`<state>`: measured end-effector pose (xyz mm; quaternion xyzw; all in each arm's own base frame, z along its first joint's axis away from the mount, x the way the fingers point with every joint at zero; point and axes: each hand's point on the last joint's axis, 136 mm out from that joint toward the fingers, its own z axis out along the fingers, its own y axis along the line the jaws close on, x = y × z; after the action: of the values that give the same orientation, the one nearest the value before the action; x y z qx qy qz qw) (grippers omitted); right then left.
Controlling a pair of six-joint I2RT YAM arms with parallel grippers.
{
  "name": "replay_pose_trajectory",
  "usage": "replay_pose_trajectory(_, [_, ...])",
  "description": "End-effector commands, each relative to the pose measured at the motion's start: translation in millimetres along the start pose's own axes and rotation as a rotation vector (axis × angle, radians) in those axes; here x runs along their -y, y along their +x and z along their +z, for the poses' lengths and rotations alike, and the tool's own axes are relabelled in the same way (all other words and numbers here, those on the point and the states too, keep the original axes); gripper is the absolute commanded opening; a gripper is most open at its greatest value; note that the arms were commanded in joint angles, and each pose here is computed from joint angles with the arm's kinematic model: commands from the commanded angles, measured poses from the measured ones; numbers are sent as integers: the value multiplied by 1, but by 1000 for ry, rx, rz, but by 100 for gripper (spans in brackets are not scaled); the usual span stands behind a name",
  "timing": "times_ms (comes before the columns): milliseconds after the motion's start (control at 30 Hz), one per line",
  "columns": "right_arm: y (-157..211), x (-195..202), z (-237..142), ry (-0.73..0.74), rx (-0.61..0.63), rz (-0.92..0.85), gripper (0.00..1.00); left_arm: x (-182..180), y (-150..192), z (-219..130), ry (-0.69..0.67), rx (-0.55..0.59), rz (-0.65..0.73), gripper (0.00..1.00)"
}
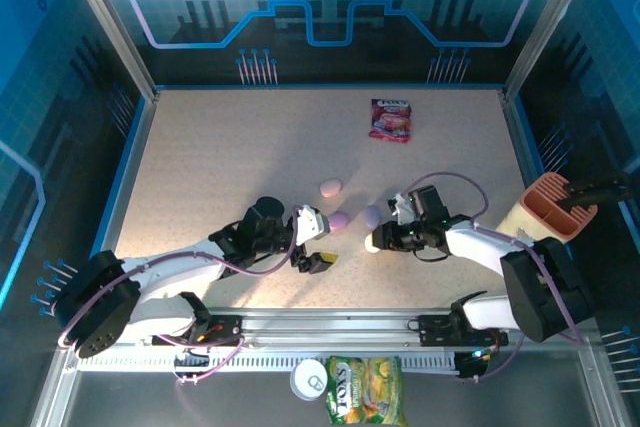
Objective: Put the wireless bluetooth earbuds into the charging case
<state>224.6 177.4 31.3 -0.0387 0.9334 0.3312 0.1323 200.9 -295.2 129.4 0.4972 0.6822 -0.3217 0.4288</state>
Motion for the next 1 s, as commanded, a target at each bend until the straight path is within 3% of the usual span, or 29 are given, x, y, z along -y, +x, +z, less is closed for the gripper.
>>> replay_pose_trajectory(0, [-7,1,-3,28,41,-18,46,0,-18,-4,-13,55,18,89])
replay_pose_trajectory(100, [-16,-3,-14,45,87,-58,55,-10,-22,-9,-80,79,-9,89])
replay_pose_trajectory(367, [-48,-20,-61,143,204,-251,79,-81,-26,-67,-505,182,-114,91])
replay_pose_trajectory(533, [-84,-20,-106,281,449,-352,84,-130,-4,-124,-833,167,-193,92])
replay_pose_trajectory(600, [-100,-10,-133,394,591,-351,99,-141,5,-145,-916,185,-234,94])
replay_pose_trajectory(800, [-127,25,-169,612,859,-412,100,-170,35,-185,-1100,220,-319,99])
replay_pose_trajectory(967, [-138,57,-157,674,905,-427,100,-190,69,-199,-1194,188,-385,99])
